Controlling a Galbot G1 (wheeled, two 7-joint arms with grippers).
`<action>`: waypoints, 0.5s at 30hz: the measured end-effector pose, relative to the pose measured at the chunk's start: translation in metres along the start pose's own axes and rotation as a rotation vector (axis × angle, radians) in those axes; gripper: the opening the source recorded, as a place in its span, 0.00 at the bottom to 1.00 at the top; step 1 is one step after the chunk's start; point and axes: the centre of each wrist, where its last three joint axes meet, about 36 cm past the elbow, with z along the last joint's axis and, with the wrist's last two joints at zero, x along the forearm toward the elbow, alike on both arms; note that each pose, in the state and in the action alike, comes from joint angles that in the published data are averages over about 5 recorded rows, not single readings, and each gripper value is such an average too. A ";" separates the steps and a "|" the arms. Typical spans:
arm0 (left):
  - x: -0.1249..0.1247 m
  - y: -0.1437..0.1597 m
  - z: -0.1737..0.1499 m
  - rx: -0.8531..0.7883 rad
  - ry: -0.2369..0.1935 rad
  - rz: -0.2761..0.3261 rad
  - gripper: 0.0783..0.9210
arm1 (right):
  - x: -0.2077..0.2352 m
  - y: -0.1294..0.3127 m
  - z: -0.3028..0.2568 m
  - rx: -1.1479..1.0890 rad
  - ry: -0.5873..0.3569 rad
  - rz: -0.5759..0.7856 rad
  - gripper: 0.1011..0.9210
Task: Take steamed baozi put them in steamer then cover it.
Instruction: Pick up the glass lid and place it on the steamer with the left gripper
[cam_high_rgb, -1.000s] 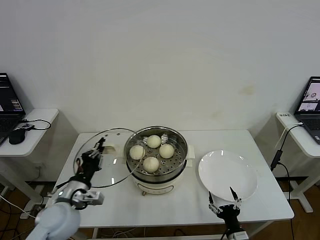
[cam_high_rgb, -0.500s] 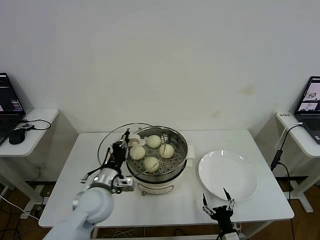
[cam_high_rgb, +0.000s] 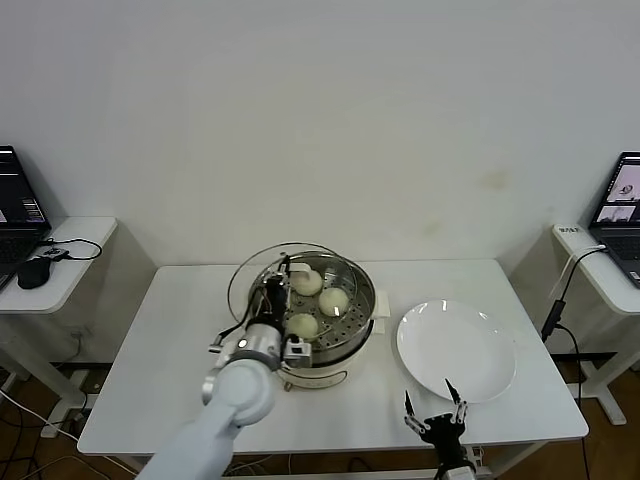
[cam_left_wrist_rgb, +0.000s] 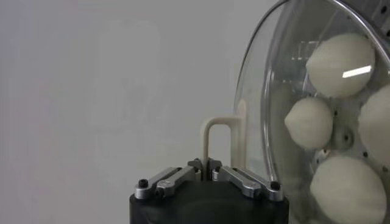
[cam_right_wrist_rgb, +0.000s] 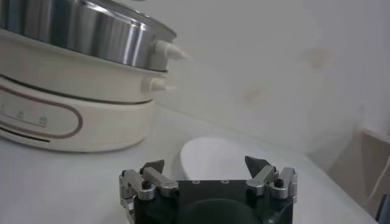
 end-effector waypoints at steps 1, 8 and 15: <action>-0.001 -0.002 -0.003 0.000 0.001 0.003 0.06 | 0.000 0.000 0.000 0.000 0.000 -0.002 0.88; -0.009 -0.014 -0.022 -0.003 0.002 0.020 0.06 | 0.001 0.001 0.001 0.004 0.002 -0.006 0.88; -0.012 -0.019 -0.030 -0.007 0.007 0.028 0.06 | 0.002 0.003 0.003 0.006 0.004 -0.010 0.88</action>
